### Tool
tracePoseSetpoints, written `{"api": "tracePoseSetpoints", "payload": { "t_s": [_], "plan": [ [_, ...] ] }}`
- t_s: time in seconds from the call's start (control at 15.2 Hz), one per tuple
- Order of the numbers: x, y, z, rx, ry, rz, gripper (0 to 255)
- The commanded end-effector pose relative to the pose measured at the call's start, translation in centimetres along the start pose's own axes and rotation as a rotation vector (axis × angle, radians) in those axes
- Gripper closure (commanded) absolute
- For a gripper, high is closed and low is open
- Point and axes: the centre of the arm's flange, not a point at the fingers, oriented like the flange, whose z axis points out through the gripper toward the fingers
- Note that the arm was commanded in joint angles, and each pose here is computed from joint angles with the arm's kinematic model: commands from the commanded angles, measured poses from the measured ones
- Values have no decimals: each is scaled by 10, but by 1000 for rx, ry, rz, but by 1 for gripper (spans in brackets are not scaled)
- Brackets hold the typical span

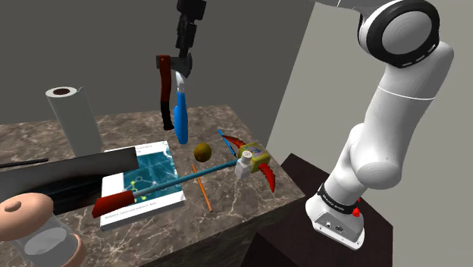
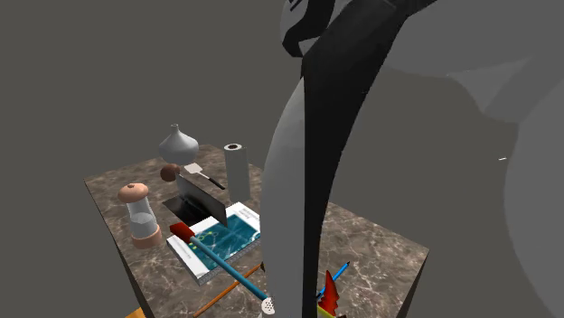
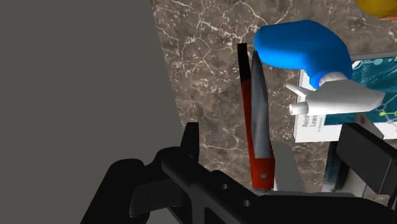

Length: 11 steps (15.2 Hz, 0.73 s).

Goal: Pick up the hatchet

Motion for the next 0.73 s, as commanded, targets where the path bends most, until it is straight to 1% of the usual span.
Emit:
{"api": "tracePoseSetpoints", "payload": {
  "t_s": [0.0, 0.07, 0.13, 0.59, 0.66],
  "plan": [
    [22, 0, 5, 9, 8, -63, 0],
    [34, 0, 8, 14, 12, -93, 0],
    [39, -1, 9, 15, 14, -104, 0],
    [29, -3, 48, 15, 14, -104, 0],
    [29, -3, 48, 15, 14, -104, 0]
  ]
}}
